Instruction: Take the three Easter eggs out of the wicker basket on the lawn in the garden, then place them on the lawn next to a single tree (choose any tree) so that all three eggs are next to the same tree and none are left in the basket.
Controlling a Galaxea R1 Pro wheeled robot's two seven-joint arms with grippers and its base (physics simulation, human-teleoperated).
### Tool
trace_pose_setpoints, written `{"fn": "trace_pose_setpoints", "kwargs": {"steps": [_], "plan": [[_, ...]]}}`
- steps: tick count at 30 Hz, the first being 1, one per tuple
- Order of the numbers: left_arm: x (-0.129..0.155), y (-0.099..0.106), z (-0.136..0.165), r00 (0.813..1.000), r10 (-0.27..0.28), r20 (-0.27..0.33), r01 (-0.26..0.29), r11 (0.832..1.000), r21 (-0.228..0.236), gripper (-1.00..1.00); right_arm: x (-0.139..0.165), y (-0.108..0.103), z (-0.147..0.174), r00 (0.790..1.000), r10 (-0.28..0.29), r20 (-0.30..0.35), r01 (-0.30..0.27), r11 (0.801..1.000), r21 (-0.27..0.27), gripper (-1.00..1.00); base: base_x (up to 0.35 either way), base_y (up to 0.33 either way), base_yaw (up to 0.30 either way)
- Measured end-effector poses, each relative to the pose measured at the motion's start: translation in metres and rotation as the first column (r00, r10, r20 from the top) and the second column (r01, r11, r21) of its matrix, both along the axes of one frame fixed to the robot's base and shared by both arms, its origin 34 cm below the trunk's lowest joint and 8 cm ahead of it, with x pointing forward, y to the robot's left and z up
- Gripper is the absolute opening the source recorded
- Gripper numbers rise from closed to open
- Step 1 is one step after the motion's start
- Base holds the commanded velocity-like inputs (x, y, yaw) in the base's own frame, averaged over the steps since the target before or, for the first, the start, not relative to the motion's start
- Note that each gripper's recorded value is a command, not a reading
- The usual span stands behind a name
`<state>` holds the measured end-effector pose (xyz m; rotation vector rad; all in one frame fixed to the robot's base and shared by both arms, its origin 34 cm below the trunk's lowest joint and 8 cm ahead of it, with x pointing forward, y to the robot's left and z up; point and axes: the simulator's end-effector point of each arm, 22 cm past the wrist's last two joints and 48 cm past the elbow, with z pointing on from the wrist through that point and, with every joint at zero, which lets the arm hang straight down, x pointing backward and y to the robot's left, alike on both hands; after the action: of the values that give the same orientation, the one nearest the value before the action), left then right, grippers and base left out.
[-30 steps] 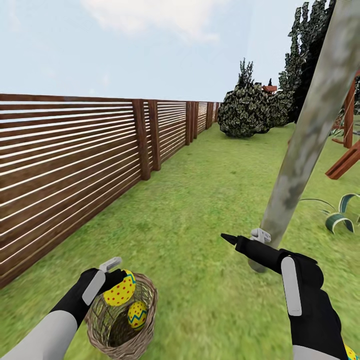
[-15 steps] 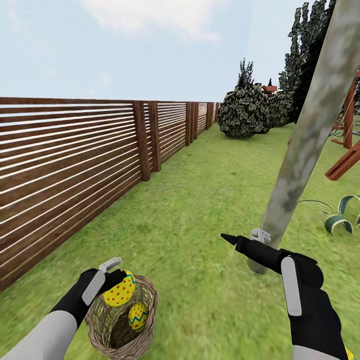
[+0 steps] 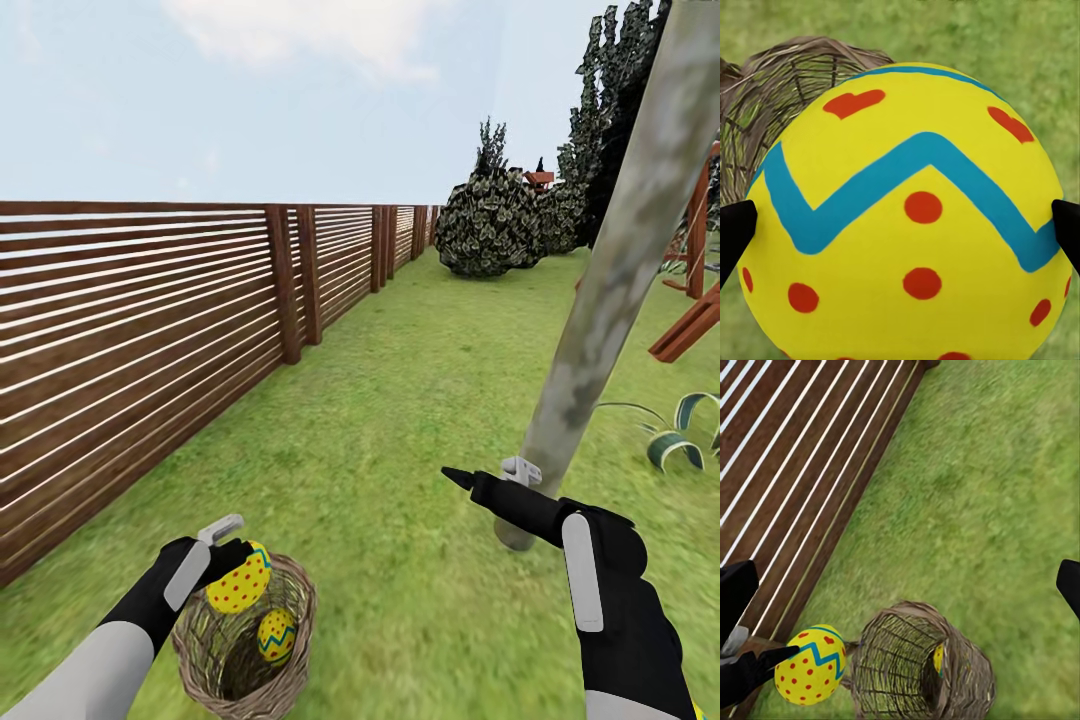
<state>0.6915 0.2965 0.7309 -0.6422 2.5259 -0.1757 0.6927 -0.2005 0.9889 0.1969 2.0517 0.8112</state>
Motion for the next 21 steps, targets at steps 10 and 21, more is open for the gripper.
{"fn": "trace_pose_setpoints", "kwargs": {"steps": [10,21], "plan": [[-0.001,0.000,0.014,1.000,0.000,0.000,0.000,1.000,0.001,-1.00,-0.001,0.004,0.016,1.000,0.009,0.004,-0.009,1.000,0.009,1.00,0.000,0.000,0.000],[-0.002,0.000,0.031,1.000,0.000,0.005,0.000,1.000,0.000,-1.00,-0.004,0.008,0.039,1.000,0.018,0.021,-0.019,0.999,0.041,1.00,0.000,0.000,-0.133]]}}
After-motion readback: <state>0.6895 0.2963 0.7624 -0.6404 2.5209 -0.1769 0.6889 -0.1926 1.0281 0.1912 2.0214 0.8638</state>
